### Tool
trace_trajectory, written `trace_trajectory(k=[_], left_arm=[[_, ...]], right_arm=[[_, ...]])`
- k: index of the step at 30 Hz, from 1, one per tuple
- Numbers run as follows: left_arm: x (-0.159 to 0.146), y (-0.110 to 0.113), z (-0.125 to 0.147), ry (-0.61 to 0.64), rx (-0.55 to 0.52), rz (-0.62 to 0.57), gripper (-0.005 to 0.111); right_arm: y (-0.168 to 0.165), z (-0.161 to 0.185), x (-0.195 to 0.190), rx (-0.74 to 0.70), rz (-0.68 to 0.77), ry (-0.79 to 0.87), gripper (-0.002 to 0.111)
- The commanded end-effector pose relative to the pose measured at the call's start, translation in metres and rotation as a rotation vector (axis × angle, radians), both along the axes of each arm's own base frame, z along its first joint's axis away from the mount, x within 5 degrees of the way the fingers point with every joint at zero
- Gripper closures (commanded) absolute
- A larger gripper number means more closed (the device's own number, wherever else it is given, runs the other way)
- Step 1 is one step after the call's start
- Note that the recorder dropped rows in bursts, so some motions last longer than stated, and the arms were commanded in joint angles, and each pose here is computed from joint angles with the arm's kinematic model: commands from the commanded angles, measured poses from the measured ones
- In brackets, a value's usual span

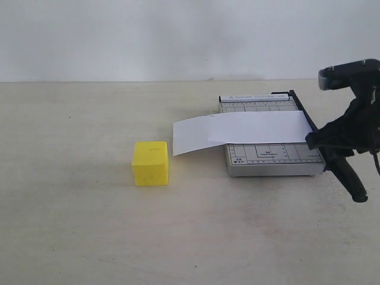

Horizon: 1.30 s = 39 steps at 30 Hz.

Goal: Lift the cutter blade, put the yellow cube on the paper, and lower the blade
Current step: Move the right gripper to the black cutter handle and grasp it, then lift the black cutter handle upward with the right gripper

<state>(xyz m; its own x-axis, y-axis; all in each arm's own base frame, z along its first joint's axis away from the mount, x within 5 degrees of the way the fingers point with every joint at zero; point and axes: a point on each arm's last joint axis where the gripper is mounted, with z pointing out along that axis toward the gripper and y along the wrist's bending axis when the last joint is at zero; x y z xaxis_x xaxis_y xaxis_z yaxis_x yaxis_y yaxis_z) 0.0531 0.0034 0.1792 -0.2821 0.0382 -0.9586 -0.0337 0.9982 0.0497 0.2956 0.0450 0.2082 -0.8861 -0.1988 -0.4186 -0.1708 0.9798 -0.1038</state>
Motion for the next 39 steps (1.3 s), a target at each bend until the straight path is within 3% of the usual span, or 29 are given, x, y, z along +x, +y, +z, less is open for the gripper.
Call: trace_trajectory(k=[1,7,9,12,15,19,21,32,35,39], left_arm=[[0.0,0.0,0.002,-0.015,-0.007,-0.002,0.102],[0.0,0.0,0.002,-0.015,-0.007,-0.002,0.102],[0.0,0.0,0.002,-0.015,-0.007,-0.002,0.102],[0.0,0.0,0.002,-0.015,-0.007,-0.002,0.102],[0.0,0.0,0.002,-0.015,-0.007,-0.002,0.102],[0.0,0.0,0.002,-0.015,-0.007,-0.002,0.102],[0.0,0.0,0.002,-0.015,-0.007,-0.002,0.102],[0.0,0.0,0.002,-0.015,-0.007,-0.002,0.102],[0.0,0.0,0.002,-0.015,-0.007,-0.002,0.102],[0.0,0.0,0.002,-0.015,-0.007,-0.002,0.102]], right_arm=[[0.001,0.031,-0.016,0.095,0.004,-0.266,0.058],[-0.004,0.024,-0.081,0.3,0.019,-0.727,0.058],[-0.005,0.017,-0.093,0.31,0.049,-0.826,0.058],[-0.009,-0.004,-0.101,0.204,0.082,-0.772,0.058],[-0.017,-0.019,-0.097,0.14,0.003,-0.696,0.056],[-0.024,-0.031,-0.087,0.104,-0.105,-0.71,0.035],[-0.024,-0.039,-0.086,0.094,-0.101,-0.671,0.031],[-0.02,-0.054,-0.093,0.143,-0.121,-0.496,0.035],[-0.021,-0.05,-0.09,0.089,-0.06,-0.552,0.035],[-0.021,-0.066,-0.086,0.046,-0.036,-0.502,0.035]])
